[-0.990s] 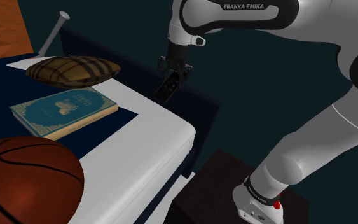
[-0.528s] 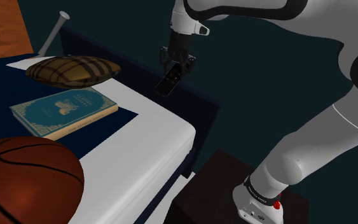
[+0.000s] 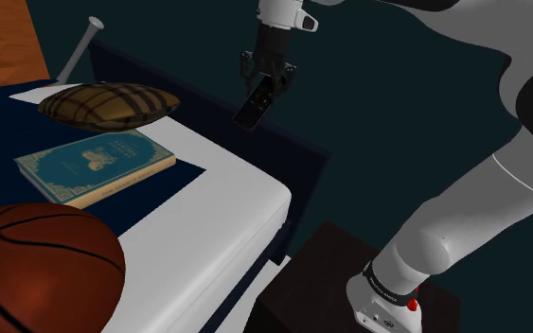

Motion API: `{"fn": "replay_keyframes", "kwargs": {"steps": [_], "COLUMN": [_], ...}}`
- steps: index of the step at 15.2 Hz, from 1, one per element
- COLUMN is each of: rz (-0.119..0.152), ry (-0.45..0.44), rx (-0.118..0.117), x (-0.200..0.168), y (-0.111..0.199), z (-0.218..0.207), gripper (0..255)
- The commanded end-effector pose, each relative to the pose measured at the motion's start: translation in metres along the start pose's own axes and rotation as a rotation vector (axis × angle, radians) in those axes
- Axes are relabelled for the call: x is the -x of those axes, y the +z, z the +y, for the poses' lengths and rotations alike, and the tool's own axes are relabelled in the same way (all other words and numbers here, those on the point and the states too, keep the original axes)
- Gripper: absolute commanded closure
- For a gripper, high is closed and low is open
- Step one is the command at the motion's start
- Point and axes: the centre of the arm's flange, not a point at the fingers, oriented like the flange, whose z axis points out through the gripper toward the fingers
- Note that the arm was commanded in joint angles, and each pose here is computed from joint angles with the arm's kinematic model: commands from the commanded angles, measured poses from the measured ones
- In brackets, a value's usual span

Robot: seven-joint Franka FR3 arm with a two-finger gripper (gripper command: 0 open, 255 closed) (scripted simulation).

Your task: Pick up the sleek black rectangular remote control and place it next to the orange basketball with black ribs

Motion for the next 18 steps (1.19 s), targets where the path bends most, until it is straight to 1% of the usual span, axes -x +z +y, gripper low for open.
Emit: {"fn": "replay_keyframes", "kwargs": {"steps": [1,2,18], "rz": [0.000,0.000,0.000], "ry": [0.000,0.000,0.000], "rx": [0.000,0.000,0.000], "x": [-0.001,-0.001,0.209], "y": [-0.011,-0.012,-0.014], "z": [0.000,0.000,0.022], "gripper": [255,255,255]}}
